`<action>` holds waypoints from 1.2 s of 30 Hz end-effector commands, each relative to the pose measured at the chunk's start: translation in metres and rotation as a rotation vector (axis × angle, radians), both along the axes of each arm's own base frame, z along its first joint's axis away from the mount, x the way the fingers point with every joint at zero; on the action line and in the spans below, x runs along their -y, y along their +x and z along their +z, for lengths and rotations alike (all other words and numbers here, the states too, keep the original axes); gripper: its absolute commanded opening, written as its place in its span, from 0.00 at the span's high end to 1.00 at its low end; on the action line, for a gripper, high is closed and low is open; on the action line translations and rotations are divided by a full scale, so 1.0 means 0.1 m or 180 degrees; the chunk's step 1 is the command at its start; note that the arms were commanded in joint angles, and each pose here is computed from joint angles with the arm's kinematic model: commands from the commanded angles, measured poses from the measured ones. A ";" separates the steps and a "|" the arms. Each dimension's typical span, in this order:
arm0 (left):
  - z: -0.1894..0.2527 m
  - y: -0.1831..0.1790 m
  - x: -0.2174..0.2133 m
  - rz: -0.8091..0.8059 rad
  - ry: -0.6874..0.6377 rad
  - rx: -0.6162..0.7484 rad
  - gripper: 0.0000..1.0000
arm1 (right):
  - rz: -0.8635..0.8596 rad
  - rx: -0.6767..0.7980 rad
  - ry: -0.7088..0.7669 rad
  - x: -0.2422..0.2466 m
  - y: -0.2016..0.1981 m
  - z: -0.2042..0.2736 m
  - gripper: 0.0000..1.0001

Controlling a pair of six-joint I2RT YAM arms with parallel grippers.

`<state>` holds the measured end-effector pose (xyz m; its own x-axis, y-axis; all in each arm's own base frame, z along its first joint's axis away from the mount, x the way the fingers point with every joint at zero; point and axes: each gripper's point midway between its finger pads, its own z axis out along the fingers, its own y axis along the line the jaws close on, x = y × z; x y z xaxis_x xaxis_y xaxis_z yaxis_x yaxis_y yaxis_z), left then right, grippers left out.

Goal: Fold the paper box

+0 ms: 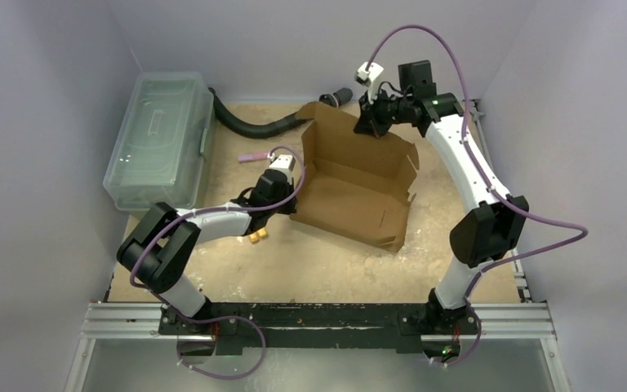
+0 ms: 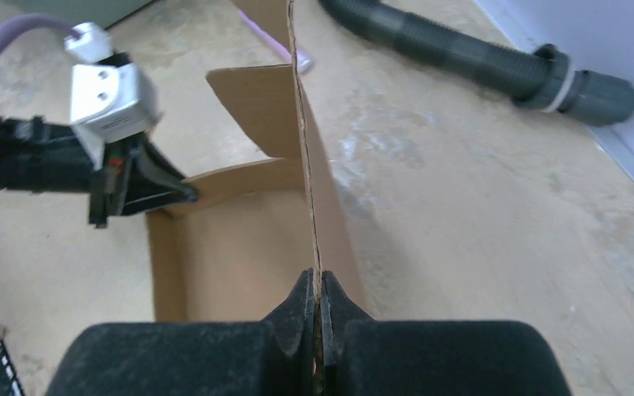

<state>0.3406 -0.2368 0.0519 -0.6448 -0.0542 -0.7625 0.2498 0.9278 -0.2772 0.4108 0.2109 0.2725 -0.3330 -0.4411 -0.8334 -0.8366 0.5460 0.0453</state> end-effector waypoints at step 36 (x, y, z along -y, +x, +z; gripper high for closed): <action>0.08 0.13 -0.02 0.0178 0.0545 -0.0177 1.00 | -0.0621 0.0386 -0.0280 0.50 0.65 -0.02 0.20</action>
